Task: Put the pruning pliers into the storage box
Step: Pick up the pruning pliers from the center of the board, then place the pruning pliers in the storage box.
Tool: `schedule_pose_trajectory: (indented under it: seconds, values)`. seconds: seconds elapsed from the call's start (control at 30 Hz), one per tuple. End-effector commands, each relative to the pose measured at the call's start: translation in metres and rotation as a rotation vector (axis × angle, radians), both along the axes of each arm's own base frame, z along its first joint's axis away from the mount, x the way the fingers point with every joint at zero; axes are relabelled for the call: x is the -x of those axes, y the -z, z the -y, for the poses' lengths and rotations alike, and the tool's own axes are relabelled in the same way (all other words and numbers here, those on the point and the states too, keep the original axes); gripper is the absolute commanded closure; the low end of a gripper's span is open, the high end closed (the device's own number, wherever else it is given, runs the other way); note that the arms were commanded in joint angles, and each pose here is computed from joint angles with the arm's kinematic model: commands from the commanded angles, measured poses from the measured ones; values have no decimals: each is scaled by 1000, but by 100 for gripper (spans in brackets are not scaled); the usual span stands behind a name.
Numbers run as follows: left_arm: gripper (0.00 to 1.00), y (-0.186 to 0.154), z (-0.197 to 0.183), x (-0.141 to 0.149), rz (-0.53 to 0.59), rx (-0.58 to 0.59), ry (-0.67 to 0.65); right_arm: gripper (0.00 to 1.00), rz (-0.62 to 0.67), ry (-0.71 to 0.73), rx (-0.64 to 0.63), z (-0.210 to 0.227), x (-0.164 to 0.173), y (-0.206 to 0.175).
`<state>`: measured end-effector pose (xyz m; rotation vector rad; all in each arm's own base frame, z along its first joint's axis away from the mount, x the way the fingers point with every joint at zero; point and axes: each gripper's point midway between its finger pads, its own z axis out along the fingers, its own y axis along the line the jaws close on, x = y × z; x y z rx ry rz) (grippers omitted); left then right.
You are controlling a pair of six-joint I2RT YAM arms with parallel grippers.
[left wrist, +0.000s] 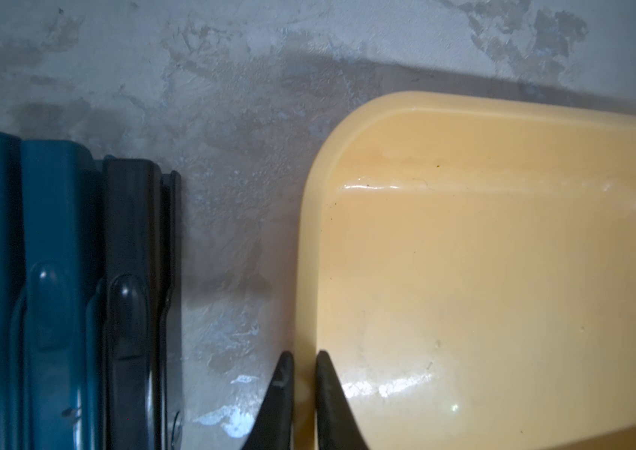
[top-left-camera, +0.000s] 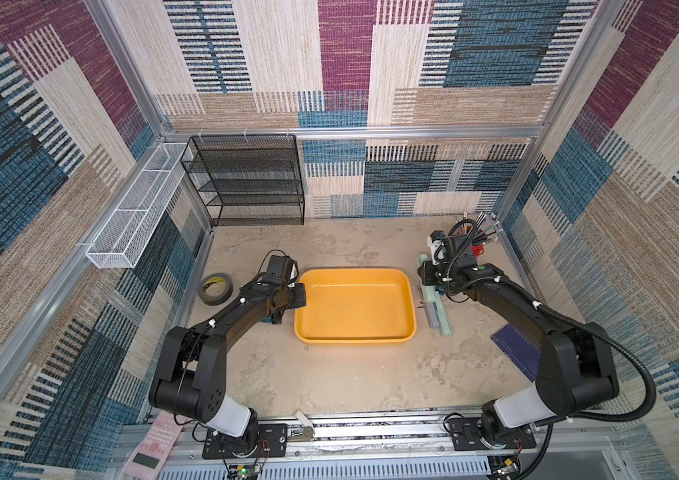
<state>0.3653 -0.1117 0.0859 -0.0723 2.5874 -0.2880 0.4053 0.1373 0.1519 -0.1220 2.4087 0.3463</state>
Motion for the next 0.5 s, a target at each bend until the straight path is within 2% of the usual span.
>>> schedule_pose_trajectory:
  seconds: [0.0,0.17,0.47]
  values:
    - [87,1,-1,3,1,3,-48,76,24,-43,-65,-38,-13,-7]
    - [89,-1,-1,7,10,-8,-71,77,7,-136,-120,-98,-18,-1]
    - [91,-4,-4,13,34,-22,-97,78,-49,-262,-211,-190,-2,25]
